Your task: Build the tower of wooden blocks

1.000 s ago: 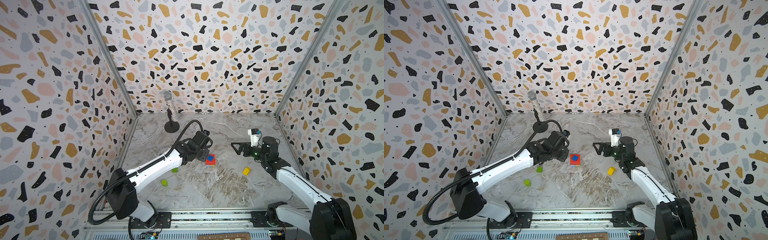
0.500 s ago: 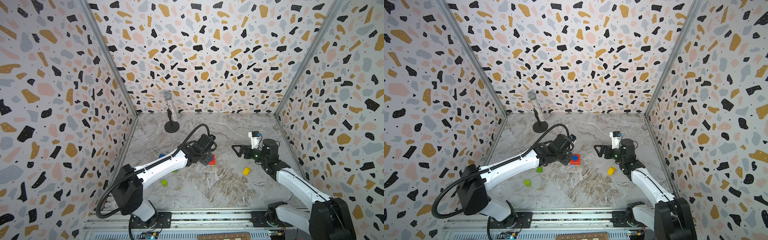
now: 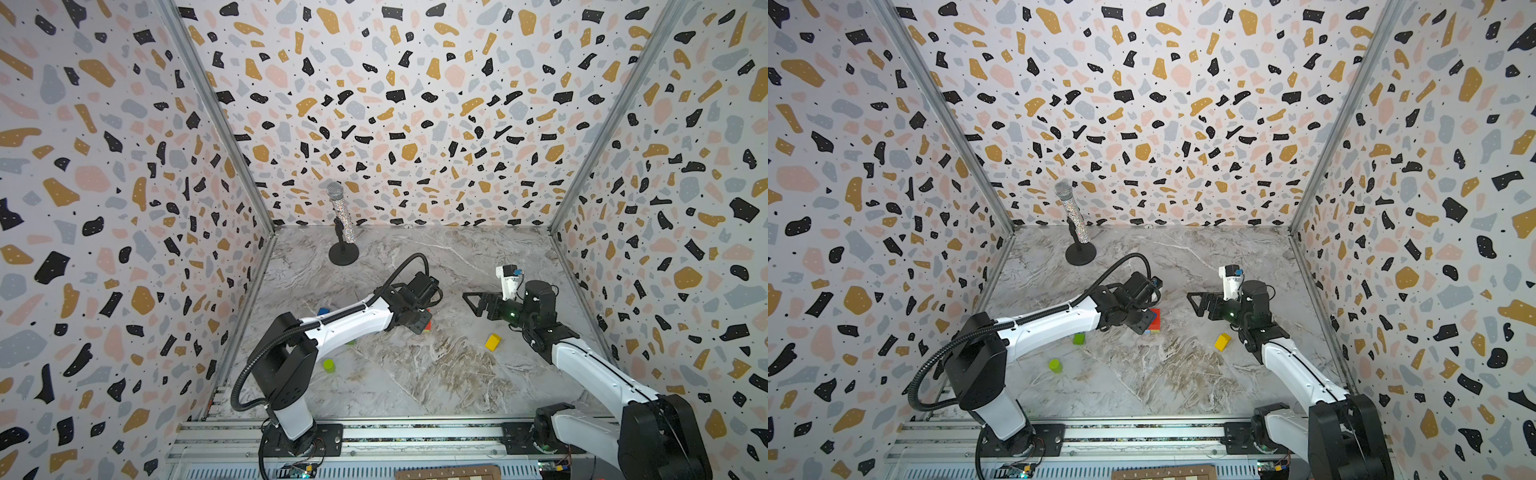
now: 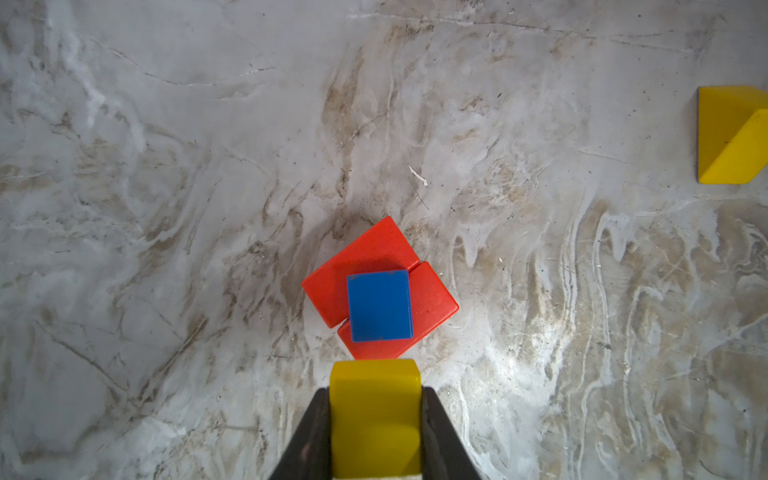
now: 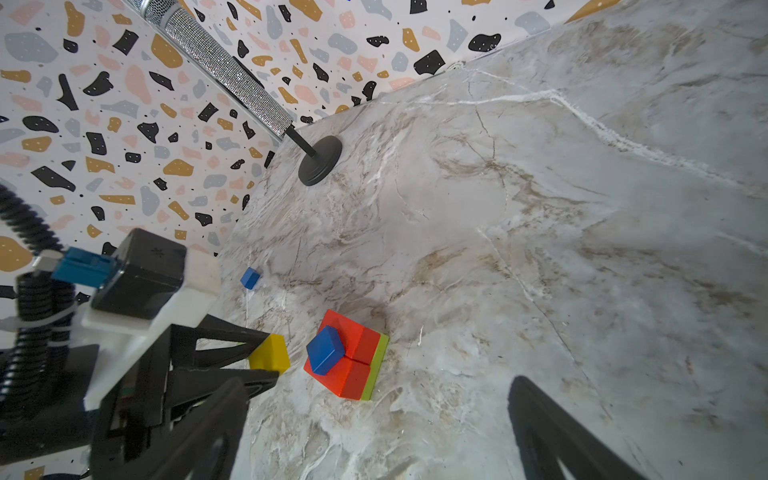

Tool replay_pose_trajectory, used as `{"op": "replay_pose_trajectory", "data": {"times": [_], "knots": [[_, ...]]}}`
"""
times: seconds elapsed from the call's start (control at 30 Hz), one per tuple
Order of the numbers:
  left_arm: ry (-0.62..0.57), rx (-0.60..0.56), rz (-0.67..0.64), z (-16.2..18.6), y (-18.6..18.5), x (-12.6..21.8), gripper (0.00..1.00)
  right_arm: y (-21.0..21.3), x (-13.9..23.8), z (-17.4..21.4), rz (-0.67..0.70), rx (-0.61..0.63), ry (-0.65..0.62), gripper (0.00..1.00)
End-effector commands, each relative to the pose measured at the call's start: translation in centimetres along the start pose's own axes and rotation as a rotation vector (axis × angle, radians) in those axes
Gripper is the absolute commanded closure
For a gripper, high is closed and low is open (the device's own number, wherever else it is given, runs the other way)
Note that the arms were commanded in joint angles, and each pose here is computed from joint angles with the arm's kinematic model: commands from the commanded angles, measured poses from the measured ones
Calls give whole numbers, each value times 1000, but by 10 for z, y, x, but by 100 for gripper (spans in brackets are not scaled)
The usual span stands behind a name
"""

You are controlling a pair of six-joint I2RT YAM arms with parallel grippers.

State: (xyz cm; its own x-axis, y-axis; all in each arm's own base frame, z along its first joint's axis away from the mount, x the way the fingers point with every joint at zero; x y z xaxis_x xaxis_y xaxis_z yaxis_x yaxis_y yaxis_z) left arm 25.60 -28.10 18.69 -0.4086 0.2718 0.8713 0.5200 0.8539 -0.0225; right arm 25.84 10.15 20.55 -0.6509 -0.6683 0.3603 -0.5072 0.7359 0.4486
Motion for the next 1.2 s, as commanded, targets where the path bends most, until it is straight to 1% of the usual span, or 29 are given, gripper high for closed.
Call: {"op": "replay_pose_trajectory", "data": {"times": [0.0,0.63,1.17], "knots": [[-33,4,33,-12,-7,2,72,4,3,-6,-24,14,-36,1],[-19,5,16,-16,-11,-15,73,4,3,-6,-31,14,-40,1],[-24,4,-2,-22,-11,-18,73,5,4,-6,-36,14,-40,1]]}}
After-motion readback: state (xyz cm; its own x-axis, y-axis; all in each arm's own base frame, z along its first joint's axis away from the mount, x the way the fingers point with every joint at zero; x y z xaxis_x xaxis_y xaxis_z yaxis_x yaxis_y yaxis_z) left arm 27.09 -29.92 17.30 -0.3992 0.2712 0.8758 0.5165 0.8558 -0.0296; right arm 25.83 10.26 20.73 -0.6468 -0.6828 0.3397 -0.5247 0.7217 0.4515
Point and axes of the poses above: each gripper's point midway between its finger pads, its own x axis back along the fingers, its own y axis along the line the jaws close on, z = x × y, the point moved 9 cm from there along x, back along the fingers, and after that the axes turned 9 degrees about x, right-handed, at the moved point
